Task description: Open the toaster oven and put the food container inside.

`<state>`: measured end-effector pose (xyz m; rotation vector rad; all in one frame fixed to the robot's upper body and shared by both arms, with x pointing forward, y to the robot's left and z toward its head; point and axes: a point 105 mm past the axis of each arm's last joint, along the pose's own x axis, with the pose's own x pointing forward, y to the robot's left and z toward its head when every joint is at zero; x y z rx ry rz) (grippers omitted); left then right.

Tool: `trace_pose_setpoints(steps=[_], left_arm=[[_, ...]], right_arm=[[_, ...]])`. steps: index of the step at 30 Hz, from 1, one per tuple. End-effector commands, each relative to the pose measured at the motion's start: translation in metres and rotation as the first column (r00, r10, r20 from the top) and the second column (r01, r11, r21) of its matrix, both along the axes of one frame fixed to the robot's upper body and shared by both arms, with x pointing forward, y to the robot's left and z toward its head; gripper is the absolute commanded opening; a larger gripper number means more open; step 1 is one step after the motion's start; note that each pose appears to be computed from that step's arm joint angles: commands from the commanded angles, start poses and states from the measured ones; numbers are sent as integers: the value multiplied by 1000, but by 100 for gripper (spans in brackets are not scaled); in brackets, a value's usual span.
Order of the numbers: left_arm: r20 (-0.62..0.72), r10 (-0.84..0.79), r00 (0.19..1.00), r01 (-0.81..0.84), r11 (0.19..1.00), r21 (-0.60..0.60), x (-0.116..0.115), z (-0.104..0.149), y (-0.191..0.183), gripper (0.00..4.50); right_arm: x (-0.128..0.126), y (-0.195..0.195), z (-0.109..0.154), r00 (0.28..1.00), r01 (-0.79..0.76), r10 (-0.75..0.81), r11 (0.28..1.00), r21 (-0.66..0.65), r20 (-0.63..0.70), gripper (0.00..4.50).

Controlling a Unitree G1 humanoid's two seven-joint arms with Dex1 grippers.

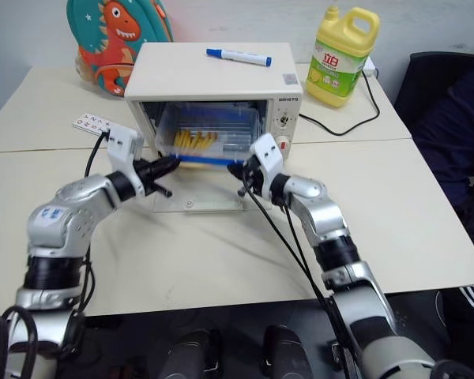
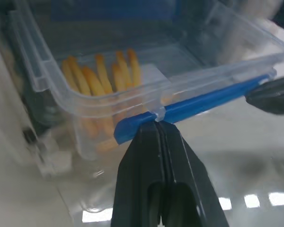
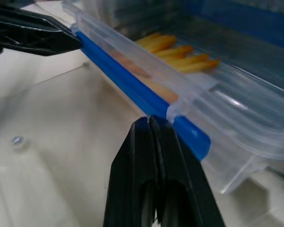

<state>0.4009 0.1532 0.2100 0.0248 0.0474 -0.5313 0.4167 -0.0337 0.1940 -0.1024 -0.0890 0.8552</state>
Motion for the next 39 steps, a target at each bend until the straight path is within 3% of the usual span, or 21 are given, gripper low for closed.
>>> trace_pose_setpoints(steps=[1, 4, 6, 9, 13, 17, 20, 23, 29, 33, 36, 39], left_arm=[[83, 76, 994, -77, 997, 11, 19, 18, -1, 0], [85, 125, 989, -123, 992, -23, 32, 20, 2, 0], [72, 36, 997, -33, 999, -40, 27, 20, -7, 0], [91, -99, 991, 103, 994, -39, 4, 26, -9, 0], [79, -217, 973, 216, 976, 23, -40, 25, 6, 0], [22, -297, 955, 292, 949, 119, -105, 27, 46, 89], [-44, -319, 947, 321, 928, 187, -134, 29, 63, 186], [-76, -312, 947, 321, 919, 227, -148, 33, 73, 272], [-71, -332, 941, 339, 909, 241, -157, 44, 71, 448], [-69, -337, 939, 342, 900, 268, -157, 45, 69, 448], [-49, -303, 952, 305, 913, 270, -152, 50, 76, 450], [-40, -279, 959, 280, 925, 256, -150, 53, 84, 450]], right_arm=[[16, -4, 22, 995, 78, -82, 995, 61, 65, 4], [19, 0, 26, 995, 66, -72, 995, 81, 69, 4], [18, 1, 28, 996, 45, -52, 995, 94, 67, 4], [2, -5, 27, 998, -44, 39, 993, 106, 46, 4], [-40, -25, 19, 986, -169, 169, 983, 68, 0, 4], [-101, -58, -14, 954, -262, 258, 965, -3, -154, 0], [-126, -65, -41, 929, -271, 254, 962, -28, -269, 0], [-129, -67, -63, 930, -222, 192, 973, -61, -313, 0], [-87, -62, -86, 959, -11, -15, 996, -90, -283, 0], [-64, -48, -62, 974, 1, -3, 1000, -9, -225, 0], [-67, -46, -19, 972, -85, 113, 987, 139, -207, 59], [-79, -54, 20, 969, -188, 208, 971, 150, -134, 163]])
